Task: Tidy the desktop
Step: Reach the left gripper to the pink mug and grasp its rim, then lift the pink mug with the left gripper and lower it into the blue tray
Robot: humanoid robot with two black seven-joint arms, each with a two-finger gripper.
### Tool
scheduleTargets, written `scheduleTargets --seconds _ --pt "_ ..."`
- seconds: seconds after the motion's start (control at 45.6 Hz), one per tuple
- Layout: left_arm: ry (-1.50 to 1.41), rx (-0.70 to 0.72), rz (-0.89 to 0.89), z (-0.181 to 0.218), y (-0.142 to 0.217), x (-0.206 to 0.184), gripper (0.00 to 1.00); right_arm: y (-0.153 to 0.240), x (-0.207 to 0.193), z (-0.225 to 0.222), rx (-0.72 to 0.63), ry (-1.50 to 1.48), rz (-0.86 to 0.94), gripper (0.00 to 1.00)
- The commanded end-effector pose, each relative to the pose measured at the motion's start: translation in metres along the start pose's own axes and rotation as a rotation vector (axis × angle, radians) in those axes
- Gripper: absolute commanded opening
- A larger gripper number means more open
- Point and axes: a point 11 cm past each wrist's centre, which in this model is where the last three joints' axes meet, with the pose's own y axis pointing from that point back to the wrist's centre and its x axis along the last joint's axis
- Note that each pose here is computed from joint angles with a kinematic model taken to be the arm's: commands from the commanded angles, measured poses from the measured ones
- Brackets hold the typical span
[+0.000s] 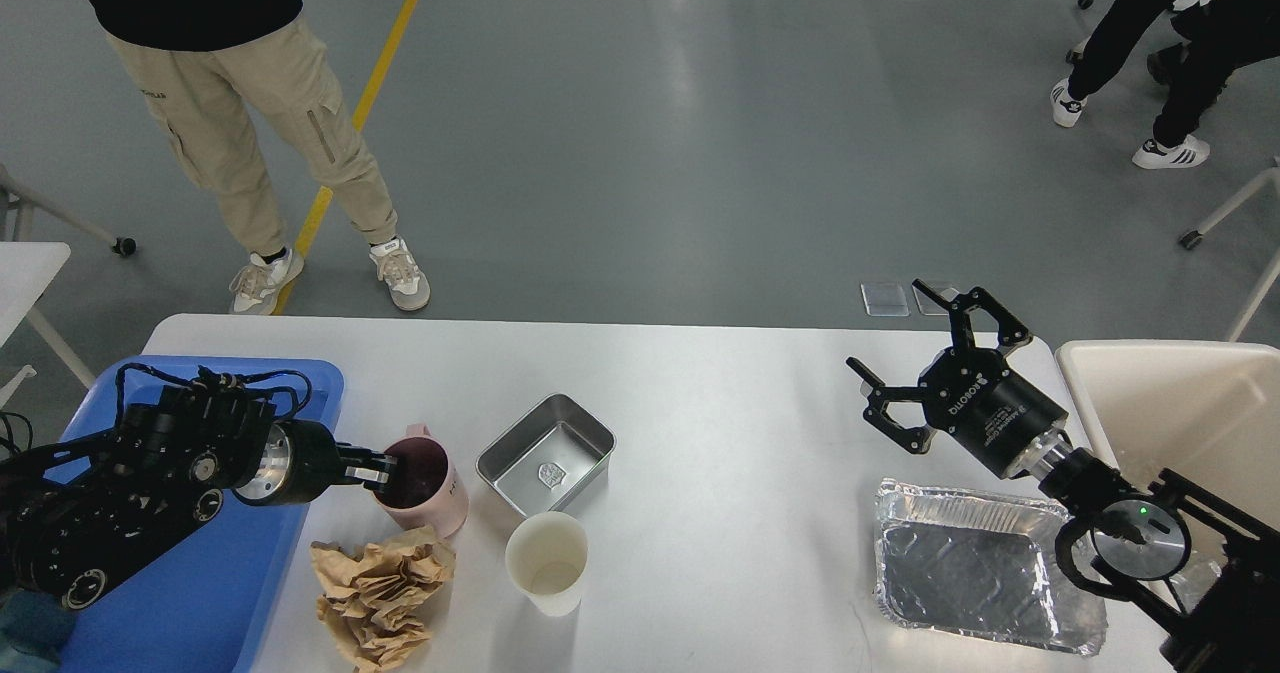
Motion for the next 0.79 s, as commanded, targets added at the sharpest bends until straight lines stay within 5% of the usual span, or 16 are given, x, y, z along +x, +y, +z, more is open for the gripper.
scheduleTargets --seconds 0.0,0.241,0.767 --pt "0.001 -0.015 0.001 -0.003 0.004 0.0 0.08 0.0 0.001 0.0 0.0 0.0 0.002 1.0" --pt "0.005 -0.022 0.003 -0.014 0.014 -0.001 0.0 0.0 0.0 0.0 0.0 0.001 0.002 1.0" --pt "0.002 -0.037 0.021 -0.029 0.04 0.005 0.0 -0.001 0.002 0.005 -0.011 0.01 0.004 1.0"
